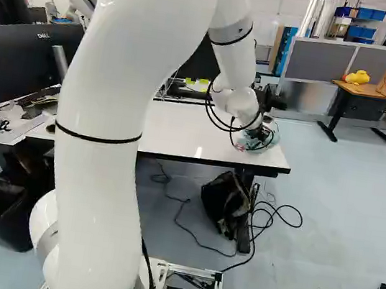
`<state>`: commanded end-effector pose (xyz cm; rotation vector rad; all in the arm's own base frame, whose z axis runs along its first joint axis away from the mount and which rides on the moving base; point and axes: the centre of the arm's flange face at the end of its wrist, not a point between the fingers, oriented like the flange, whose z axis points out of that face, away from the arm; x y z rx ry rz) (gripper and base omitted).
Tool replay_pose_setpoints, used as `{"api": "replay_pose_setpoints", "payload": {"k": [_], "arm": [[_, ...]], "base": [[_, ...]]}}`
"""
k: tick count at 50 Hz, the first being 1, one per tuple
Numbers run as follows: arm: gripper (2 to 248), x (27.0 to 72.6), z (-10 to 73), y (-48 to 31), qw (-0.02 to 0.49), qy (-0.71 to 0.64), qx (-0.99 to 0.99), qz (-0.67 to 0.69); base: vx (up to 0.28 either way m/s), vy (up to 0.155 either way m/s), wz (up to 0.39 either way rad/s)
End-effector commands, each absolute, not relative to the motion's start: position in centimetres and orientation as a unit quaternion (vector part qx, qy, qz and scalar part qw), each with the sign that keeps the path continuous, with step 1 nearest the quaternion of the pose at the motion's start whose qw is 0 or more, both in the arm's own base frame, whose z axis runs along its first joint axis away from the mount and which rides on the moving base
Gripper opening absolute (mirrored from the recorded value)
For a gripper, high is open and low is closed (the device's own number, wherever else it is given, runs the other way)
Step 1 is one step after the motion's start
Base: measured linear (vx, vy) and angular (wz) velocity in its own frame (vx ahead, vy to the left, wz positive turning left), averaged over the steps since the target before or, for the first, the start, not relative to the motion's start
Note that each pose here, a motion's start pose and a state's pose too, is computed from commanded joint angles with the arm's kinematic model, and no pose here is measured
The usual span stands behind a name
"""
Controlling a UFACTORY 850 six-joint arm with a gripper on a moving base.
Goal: Clean the table with the green towel
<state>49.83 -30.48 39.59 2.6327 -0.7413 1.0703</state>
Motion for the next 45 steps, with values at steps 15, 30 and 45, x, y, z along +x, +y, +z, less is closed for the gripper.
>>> {"api": "replay_pose_setpoints", "payload": {"k": [15,30,45], "arm": [[42,52.1,39.5,-29.2,0.096,-0.234,0.895,0.368],[42,52.9,39.5,-26.8,0.088,-0.215,0.9,0.369],[42,52.5,39.6,-24.3,0.081,-0.199,0.905,0.366]], "base": [[0.0,0.0,0.0],[0.0,0.0,0.0],[0.0,0.0,0.0]]}}
